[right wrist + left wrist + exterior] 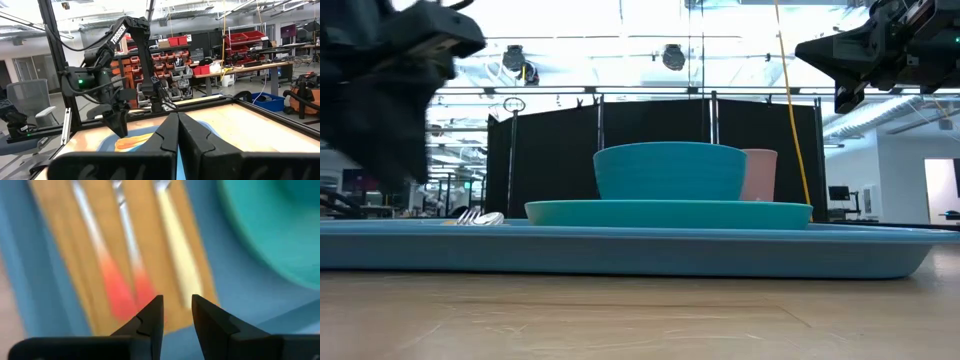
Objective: Set up tray
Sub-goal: Adjust the green plate on the blue serving tray
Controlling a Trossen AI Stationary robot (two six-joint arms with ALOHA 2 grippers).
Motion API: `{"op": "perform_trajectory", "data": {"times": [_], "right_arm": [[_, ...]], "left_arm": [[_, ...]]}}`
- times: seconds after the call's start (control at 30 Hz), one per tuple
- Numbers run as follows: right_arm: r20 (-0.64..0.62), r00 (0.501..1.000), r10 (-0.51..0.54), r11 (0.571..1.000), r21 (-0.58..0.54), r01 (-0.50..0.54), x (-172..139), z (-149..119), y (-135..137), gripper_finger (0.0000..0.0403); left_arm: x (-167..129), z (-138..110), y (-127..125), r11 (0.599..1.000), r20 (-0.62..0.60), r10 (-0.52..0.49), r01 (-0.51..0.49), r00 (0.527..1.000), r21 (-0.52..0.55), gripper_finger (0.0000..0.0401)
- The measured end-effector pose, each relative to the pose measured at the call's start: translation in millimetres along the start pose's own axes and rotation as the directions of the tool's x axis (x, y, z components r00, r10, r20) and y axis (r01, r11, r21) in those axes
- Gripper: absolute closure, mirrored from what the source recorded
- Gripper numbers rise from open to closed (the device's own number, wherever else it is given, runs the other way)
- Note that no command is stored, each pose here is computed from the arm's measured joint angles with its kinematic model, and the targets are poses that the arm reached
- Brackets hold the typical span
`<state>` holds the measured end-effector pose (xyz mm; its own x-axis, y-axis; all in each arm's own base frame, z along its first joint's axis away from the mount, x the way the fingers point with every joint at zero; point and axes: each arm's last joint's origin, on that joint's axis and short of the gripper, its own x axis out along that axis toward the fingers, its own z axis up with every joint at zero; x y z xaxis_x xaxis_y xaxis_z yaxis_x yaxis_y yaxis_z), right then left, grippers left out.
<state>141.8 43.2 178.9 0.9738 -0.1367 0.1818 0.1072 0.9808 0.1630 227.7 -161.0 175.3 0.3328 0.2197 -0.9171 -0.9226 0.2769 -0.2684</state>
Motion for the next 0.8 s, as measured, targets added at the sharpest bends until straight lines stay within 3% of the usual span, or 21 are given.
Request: {"op": "perform_trajectory", "data": {"times": [0.47,0.67,0.8], "right_arm": [[0.000,1.000,0.000,1.000,0.000,0.000,0.0,0.0,0.0,0.0403],[0.000,1.000,0.000,1.000,0.000,0.000,0.0,0.0,0.0,0.0403],[0.000,1.000,0.000,1.000,0.000,0.000,0.0,0.0,0.0,0.0403]], "left_arm": [[10.8,37.7,-26.5,0.987,0.074,-0.094,0.083,0.993,0.140,0.0297],[14.5,49.9,-39.3,0.954,0.080,-0.179,0.153,0.981,0.259,0.0297],[15.6,54.5,-44.9,0.941,0.056,-0.218,0.194,0.974,0.277,0.0297]]}}
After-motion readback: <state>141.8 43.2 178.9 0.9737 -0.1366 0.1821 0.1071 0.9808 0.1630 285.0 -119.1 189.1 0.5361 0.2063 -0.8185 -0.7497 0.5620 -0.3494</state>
